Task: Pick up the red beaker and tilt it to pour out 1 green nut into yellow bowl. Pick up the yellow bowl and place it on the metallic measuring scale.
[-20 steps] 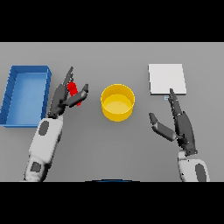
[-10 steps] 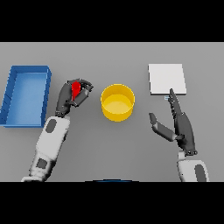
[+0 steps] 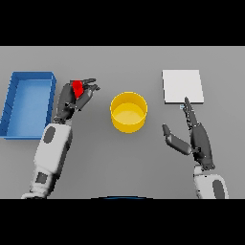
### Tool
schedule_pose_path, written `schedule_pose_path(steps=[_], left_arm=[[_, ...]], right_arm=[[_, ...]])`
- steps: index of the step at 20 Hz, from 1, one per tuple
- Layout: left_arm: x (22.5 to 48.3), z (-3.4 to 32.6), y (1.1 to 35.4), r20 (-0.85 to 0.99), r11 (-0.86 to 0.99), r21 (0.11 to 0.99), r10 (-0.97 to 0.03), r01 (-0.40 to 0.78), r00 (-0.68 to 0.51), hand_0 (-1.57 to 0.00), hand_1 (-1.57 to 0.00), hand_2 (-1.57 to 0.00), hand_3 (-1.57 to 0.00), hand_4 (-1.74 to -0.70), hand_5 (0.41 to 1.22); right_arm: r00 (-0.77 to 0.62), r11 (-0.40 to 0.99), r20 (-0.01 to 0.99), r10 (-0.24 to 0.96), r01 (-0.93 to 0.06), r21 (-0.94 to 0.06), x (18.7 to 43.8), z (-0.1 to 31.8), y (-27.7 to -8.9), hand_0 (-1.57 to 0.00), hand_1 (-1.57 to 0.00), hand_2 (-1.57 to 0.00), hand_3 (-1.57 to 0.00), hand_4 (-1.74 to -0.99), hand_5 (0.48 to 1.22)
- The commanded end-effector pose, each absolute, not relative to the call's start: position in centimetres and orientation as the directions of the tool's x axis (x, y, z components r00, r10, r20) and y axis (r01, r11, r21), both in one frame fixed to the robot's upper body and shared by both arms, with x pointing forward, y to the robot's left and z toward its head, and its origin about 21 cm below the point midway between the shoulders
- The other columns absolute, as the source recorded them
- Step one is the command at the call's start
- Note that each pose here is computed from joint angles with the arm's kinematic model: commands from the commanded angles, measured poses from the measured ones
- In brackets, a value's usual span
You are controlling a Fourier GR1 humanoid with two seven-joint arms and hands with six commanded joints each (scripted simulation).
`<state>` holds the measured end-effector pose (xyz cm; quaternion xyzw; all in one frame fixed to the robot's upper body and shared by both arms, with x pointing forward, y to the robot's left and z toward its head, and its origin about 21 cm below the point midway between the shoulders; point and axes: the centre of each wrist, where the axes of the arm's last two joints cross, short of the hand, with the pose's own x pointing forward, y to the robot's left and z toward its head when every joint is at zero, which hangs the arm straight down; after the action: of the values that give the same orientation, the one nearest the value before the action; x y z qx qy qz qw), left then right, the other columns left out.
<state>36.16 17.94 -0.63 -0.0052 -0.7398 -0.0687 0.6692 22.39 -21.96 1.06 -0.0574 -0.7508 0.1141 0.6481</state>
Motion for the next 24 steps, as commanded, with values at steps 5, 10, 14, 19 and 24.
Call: schedule_pose_path(steps=[5,10,14,19,24], left_arm=[[36.9,2.3,18.4,0.981,0.977,0.160,-0.141,0.141,-0.135,-1.56,-1.56,-1.56,-1.55,-1.72,1.130],[37.8,3.2,19.1,0.962,0.953,0.255,-0.234,0.162,-0.142,-1.56,-1.56,-1.56,-1.55,-1.72,1.139],[38.5,5.3,18.9,0.879,0.857,0.471,-0.435,0.209,-0.196,-1.56,-1.57,-1.57,-1.56,-1.73,1.124],[39.0,7.7,17.0,0.683,0.629,0.730,-0.678,0.268,-0.271,-1.57,-1.57,-1.57,-1.57,-1.74,1.129],[39.3,9.5,14.2,0.385,0.307,0.919,-0.835,0.248,-0.393,-1.57,-1.57,-1.57,-1.57,-1.74,1.174]], right_arm=[[-0.191,0.963,0.948,0.255,-0.044,-0.267,22.5,1.9,-22.4,0.00,0.00,0.00,0.00,-1.219,0.653],[-0.192,0.959,0.944,0.268,-0.041,-0.281,22.7,1.5,-21.7,0.00,0.00,0.00,0.00,-1.219,0.661],[-0.165,0.955,0.944,0.284,-0.042,-0.295,22.4,1.4,-21.9,0.00,0.00,0.00,0.00,-1.199,0.658],[-0.171,0.954,0.944,0.282,-0.054,-0.294,22.3,1.5,-21.8,0.00,0.00,0.00,0.00,-1.178,0.663],[-0.156,0.959,0.951,0.267,-0.057,-0.279,22.4,1.5,-22.1,0.00,0.00,0.00,0.00,-1.183,0.671]])
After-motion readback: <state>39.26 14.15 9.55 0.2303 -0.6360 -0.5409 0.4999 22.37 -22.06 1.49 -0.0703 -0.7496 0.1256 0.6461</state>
